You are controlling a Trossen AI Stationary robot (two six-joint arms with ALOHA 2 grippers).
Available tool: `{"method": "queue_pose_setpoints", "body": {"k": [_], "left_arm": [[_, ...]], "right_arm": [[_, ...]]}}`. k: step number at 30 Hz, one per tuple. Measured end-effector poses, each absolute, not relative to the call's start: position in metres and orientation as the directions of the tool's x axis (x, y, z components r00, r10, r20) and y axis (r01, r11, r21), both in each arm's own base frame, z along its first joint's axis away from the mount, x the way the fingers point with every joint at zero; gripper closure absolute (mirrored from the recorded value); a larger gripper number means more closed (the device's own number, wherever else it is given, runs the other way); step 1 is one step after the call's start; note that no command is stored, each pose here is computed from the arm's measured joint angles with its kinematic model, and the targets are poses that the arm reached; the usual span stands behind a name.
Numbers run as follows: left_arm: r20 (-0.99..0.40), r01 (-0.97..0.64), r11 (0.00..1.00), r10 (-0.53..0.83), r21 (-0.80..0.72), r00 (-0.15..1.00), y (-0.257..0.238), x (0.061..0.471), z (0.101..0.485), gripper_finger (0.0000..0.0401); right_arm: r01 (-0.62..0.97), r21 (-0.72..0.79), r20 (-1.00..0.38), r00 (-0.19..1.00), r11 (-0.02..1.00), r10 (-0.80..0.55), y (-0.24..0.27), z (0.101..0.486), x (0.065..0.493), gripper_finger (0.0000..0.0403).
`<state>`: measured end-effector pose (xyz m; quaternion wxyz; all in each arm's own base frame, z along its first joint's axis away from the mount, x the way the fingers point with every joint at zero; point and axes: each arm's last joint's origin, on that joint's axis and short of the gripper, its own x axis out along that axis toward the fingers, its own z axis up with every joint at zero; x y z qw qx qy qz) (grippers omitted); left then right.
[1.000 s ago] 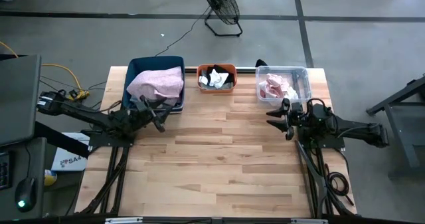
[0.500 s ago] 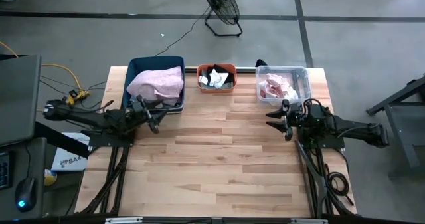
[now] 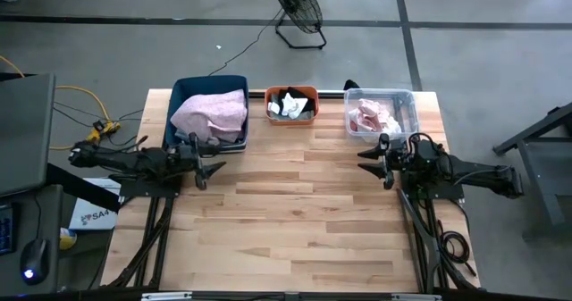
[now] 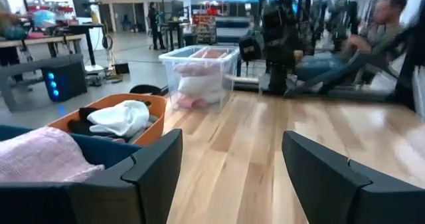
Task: Pick & Place Cloths
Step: Return to Home Position
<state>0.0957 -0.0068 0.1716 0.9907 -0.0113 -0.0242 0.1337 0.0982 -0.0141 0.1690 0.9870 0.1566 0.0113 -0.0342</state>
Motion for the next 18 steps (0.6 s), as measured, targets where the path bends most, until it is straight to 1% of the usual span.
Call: {"method": "queue_pose_setpoints", "body": {"k": [5, 9, 14, 18], "left_arm": [[0.041, -0.247, 0.969, 0.246, 0.012, 0.968, -0.007, 0.095, 0.175, 0.0149], [0.03, -0.213, 0.976, 0.212, 0.044, 0.977, -0.008, 0.094, 0.179, 0.0149], [0.037, -0.115, 0.992, 0.113, 0.054, 0.993, -0.01, 0.093, 0.183, 0.0149], [0.021, -0.13, 0.989, 0.129, 0.064, 0.991, -0.01, 0.093, 0.181, 0.0149]], "right_arm": [[0.072, 0.263, -0.035, 0.997, 0.962, -0.065, -0.014, 0.169, 0.098, 0.0223], [0.08, 0.264, -0.05, 0.996, 0.961, -0.069, -0.014, 0.168, 0.098, 0.0223], [0.077, 0.265, -0.043, 0.997, 0.961, -0.068, -0.014, 0.168, 0.098, 0.0223], [0.077, 0.265, -0.043, 0.997, 0.961, -0.068, -0.014, 0.168, 0.098, 0.0223]]}}
